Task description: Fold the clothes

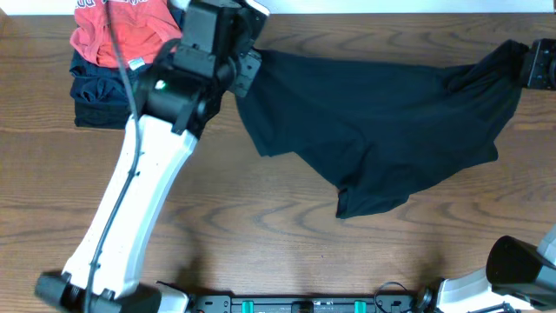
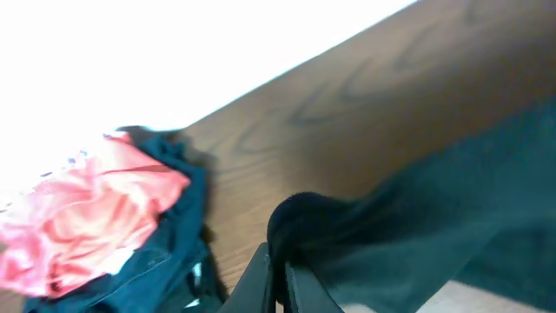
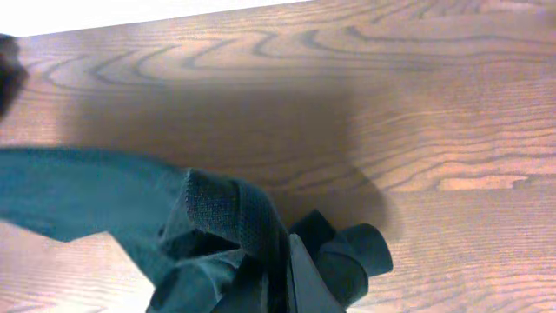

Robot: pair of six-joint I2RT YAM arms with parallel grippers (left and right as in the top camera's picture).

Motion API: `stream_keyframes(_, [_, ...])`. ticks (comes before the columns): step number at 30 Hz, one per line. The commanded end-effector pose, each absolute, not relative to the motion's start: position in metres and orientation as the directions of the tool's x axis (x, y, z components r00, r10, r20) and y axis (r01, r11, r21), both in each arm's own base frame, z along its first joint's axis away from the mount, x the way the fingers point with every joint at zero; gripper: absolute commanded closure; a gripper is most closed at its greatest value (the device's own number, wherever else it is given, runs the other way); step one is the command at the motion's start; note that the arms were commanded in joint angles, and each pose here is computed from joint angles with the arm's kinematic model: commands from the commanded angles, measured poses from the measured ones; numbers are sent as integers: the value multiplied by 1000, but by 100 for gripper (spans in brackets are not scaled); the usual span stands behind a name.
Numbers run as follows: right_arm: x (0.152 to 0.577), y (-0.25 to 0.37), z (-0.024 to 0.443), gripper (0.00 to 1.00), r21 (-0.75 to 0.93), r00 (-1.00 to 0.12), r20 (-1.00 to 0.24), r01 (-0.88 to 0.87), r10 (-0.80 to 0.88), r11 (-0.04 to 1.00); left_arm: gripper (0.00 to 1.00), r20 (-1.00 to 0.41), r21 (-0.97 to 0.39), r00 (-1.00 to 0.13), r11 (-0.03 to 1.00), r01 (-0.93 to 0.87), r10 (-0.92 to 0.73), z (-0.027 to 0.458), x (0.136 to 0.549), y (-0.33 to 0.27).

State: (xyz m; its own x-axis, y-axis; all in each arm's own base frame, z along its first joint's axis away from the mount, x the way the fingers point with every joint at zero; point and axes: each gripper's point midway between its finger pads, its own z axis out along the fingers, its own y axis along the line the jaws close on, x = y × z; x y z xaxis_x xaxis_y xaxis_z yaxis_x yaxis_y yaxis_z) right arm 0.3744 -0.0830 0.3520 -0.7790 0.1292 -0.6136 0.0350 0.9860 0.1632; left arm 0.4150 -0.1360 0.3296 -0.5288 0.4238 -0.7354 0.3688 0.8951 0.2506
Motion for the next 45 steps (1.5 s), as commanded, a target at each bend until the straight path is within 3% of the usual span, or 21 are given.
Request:
stream_keyframes(1, [352, -83, 391, 99, 145, -702, -699, 45, 134, 988, 94, -797, 279, -491, 935, 219, 353, 374, 396, -104])
stream_keyframes(11, [258, -78, 488, 99, 52, -450, -886, 146, 114, 988, 94, -935, 212, -260, 968, 135, 241, 477, 284, -59])
stream_keyframes(17, [202, -55, 523, 99, 8, -315, -946, 192, 70, 981, 94, -982, 128, -127, 986, 103, 141, 513, 222, -35])
stream_keyframes(24, [170, -44, 551, 99, -22, -206, -978, 231, 27, 973, 94, -974, 117, -180, 985, 123, 138, 499, 212, -34])
stream_keyframes(28, [188, -50, 551, 99, -13, -215, -976, 213, 34, 977, 94, -952, 137, -255, 982, 132, 167, 481, 236, -43])
stream_keyframes(34, [247, -69, 522, 99, 35, -339, -938, 131, 78, 991, 94, -905, 184, -369, 977, 106, 210, 451, 288, -55])
stream_keyframes(39, [320, -90, 482, 99, 127, -455, -880, 47, 134, 991, 94, -842, 237, -483, 969, 67, 239, 410, 345, -60])
stream_keyframes(45, [402, -106, 423, 99, 118, -560, -825, -40, 76, 992, 94, -808, 219, -550, 974, 52, 211, 360, 420, -67])
